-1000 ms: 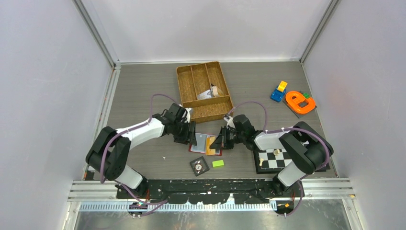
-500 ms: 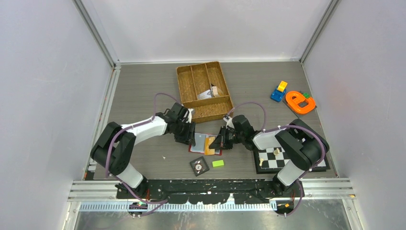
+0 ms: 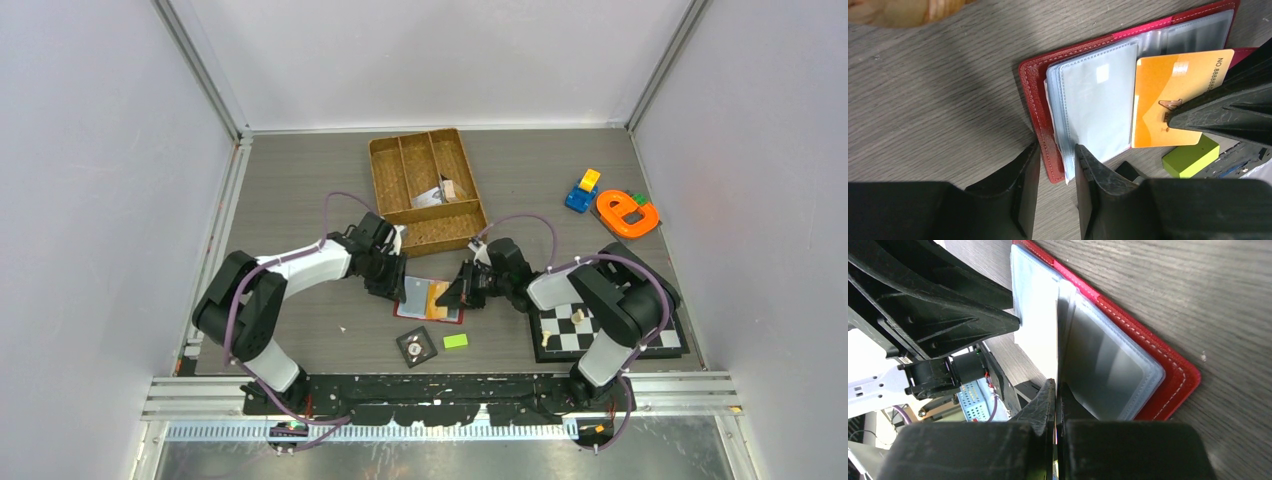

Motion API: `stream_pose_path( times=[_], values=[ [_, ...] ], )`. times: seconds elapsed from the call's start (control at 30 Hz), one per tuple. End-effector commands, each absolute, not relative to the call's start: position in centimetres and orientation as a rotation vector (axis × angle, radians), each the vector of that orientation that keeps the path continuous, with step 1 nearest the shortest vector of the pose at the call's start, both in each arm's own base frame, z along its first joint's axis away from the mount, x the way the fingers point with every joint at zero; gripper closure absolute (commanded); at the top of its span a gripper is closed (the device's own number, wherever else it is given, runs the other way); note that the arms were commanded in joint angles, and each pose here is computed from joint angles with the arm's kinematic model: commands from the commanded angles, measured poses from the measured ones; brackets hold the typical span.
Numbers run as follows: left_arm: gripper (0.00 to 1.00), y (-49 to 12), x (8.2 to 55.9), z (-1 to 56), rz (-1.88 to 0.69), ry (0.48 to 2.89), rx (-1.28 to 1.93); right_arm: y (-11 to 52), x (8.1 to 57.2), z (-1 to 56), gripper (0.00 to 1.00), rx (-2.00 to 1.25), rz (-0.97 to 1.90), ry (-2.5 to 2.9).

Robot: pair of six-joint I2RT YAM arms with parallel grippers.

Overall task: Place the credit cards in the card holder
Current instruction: Move the card holder to the center of the board.

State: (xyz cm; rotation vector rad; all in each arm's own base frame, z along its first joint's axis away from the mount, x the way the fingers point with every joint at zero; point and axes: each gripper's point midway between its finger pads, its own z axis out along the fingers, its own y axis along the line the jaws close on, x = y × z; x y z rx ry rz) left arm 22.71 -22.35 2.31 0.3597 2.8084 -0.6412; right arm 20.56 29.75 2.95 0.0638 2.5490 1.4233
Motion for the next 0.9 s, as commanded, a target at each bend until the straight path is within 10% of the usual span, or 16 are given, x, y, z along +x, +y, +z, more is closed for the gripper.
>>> stream_pose_path(
  times=[0.0,0.87],
  values=[
    [0.67,-21.7,23.1,1.6,-0.578,2.822,0.388,30.3,21.7,3.9,0.99,0.057,1.47,2.474],
    [0.72,-21.4,23.1,1.2,-0.552,2.844,0.389,30.1,22.2,1.8,0.99,0.078,1.454,2.499]
  ],
)
